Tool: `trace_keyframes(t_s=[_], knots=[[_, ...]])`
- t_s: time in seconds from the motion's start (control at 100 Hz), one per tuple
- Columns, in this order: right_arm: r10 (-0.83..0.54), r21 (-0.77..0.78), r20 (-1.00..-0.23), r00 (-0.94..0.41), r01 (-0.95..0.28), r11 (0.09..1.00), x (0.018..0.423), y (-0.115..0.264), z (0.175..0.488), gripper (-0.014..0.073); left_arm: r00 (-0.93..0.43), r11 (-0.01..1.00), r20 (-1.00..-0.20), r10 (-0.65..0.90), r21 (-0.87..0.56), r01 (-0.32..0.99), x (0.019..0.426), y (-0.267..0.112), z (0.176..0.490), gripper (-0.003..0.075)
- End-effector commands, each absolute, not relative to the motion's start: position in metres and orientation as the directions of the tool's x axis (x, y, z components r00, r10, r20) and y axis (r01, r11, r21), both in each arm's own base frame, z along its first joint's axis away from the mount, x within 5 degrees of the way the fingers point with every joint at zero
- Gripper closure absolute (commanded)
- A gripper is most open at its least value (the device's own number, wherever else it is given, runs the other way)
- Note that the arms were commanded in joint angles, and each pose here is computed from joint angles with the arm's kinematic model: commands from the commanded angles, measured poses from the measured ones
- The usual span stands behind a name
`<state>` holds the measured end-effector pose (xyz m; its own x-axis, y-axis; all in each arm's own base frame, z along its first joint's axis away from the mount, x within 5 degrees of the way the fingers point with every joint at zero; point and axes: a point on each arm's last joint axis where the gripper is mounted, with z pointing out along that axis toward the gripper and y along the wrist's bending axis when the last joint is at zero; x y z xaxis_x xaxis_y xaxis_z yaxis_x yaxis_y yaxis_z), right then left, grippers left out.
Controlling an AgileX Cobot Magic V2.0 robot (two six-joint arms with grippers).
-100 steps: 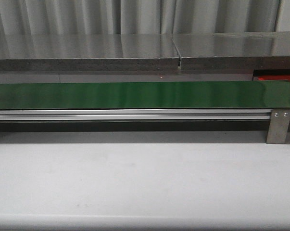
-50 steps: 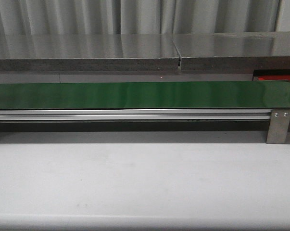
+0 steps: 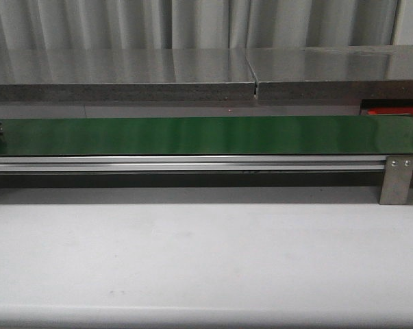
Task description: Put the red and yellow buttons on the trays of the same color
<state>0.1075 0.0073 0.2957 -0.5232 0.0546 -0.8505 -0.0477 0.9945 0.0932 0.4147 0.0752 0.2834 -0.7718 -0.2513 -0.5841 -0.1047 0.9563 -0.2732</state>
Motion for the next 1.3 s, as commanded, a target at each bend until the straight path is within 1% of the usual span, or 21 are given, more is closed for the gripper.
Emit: trace_keyframes(t_s=[0.0,0.11,0.2,0.33,0.48,0.56,0.75,0.9,1.04,1.29], knots=[[0.058,0.089,-0.894,-0.444,-0.048,0.995,0.110,0.007,0.309,0.0662,-0.667,0.959,-0.703,-0.246,-0.276,-0.064,0.407,0.070,0.337,0.0098],[0.058,0.089,-0.894,-0.444,-0.048,0.995,0.110,0.007,0.309,0.0662,-0.646,0.964,-0.729,-0.228,-0.263,-0.044,0.404,0.070,0.356,0.0098],[0.058,0.089,-0.894,-0.444,-0.048,0.995,0.110,0.007,0.309,0.0662,-0.633,0.966,-0.739,-0.229,-0.253,-0.053,0.401,0.076,0.362,0.0098],[0.058,0.089,-0.894,-0.444,-0.048,0.995,0.110,0.007,0.309,0.0662,-0.653,0.973,-0.725,-0.220,-0.215,-0.089,0.396,0.093,0.359,0.0098],[0.058,0.089,-0.894,-0.444,-0.048,0.995,0.110,0.007,0.309,0.0662,-0.701,0.989,-0.699,-0.140,-0.061,-0.137,0.386,0.119,0.354,0.0099],[0.058,0.089,-0.894,-0.444,-0.048,0.995,0.110,0.007,0.309,0.0662,-0.709,0.985,-0.690,-0.148,-0.038,-0.168,0.382,0.132,0.350,0.0099],[0.058,0.089,-0.894,-0.445,-0.048,0.995,0.110,0.007,0.309,0.0662,-0.706,0.968,-0.677,-0.209,-0.041,-0.247,0.372,0.160,0.334,0.0099],[0.058,0.089,-0.894,-0.445,-0.048,0.995,0.110,0.007,0.309,0.0662,-0.707,0.952,-0.666,-0.238,-0.016,-0.305,0.367,0.184,0.318,0.0099],[0.058,0.089,-0.894,-0.445,-0.048,0.995,0.110,0.007,0.309,0.0662,-0.684,0.934,-0.677,-0.274,-0.016,-0.358,0.369,0.207,0.303,0.0099],[0.058,0.089,-0.894,-0.445,-0.048,0.995,0.110,0.007,0.309,0.0662,-0.718,0.928,-0.628,-0.301,-0.020,-0.371,0.382,0.222,0.262,0.0099]])
